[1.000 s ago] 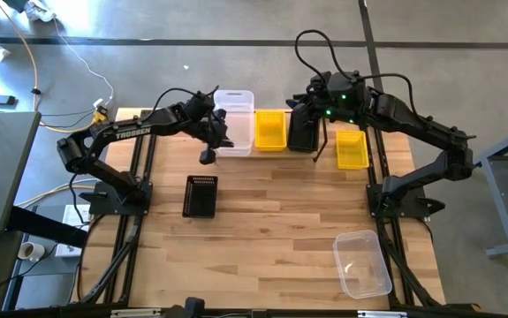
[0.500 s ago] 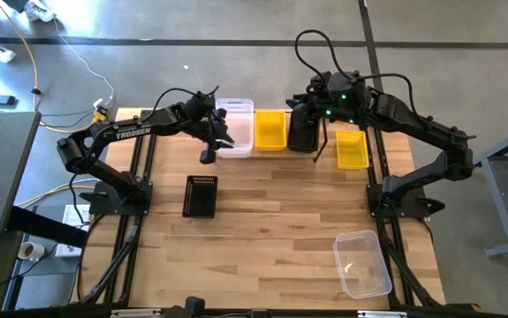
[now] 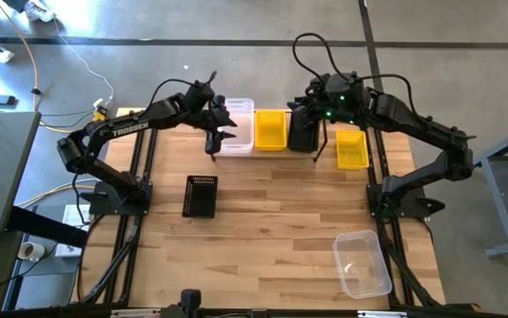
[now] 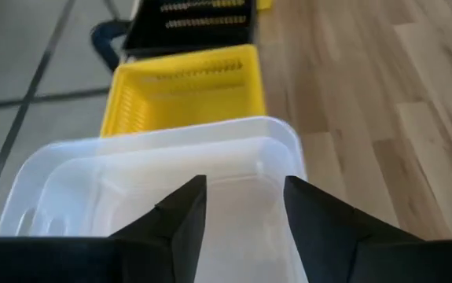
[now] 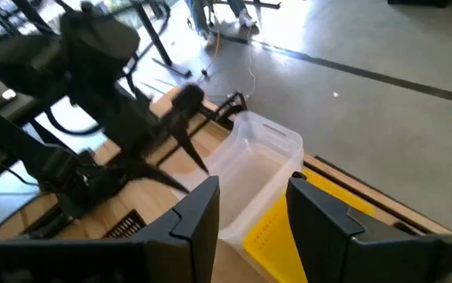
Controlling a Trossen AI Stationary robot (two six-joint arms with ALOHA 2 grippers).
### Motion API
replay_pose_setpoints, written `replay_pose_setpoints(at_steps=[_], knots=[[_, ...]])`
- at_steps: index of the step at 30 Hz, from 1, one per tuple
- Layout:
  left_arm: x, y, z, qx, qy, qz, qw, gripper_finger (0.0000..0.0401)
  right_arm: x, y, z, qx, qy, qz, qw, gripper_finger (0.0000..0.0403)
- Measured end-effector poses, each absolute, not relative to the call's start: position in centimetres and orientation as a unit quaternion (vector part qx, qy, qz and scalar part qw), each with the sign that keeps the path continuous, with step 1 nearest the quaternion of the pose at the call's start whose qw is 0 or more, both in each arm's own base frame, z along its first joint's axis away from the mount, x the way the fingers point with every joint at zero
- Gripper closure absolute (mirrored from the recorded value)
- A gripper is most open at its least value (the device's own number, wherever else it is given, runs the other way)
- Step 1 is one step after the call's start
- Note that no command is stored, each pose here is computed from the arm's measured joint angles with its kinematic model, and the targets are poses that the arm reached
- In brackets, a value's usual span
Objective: Stack baskets on shelf by color
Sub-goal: Stack the yellow bin on the yellow bin on the shelf
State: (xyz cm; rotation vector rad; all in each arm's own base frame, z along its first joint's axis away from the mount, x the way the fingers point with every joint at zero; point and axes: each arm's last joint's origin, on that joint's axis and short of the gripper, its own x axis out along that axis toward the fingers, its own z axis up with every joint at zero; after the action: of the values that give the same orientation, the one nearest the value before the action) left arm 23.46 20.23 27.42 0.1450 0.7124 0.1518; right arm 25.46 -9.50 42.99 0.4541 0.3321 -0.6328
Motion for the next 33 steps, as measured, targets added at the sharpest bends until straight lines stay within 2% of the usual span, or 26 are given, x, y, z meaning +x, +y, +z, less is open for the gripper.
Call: replay_pose_setpoints(at_steps=[8,17,27,33], knots=[[23.6,20.5,30.3,0.036,0.348,0.115,0.930,0.0238,24.8,-9.1,41.7,0.248,0.234,-0.298,0.892,0.0269],[23.3,20.2,33.6,0.029,0.356,0.113,0.927,0.0244,22.5,-8.3,39.1,0.289,0.391,-0.338,0.806,0.0269],[23.1,20.1,34.0,0.036,0.363,0.111,0.925,0.0244,21.1,-5.6,38.0,0.287,0.497,-0.339,0.746,0.0269],[23.1,20.1,34.0,0.035,0.363,0.111,0.925,0.0244,20.8,-3.1,37.8,0.265,0.539,-0.315,0.735,0.0269]])
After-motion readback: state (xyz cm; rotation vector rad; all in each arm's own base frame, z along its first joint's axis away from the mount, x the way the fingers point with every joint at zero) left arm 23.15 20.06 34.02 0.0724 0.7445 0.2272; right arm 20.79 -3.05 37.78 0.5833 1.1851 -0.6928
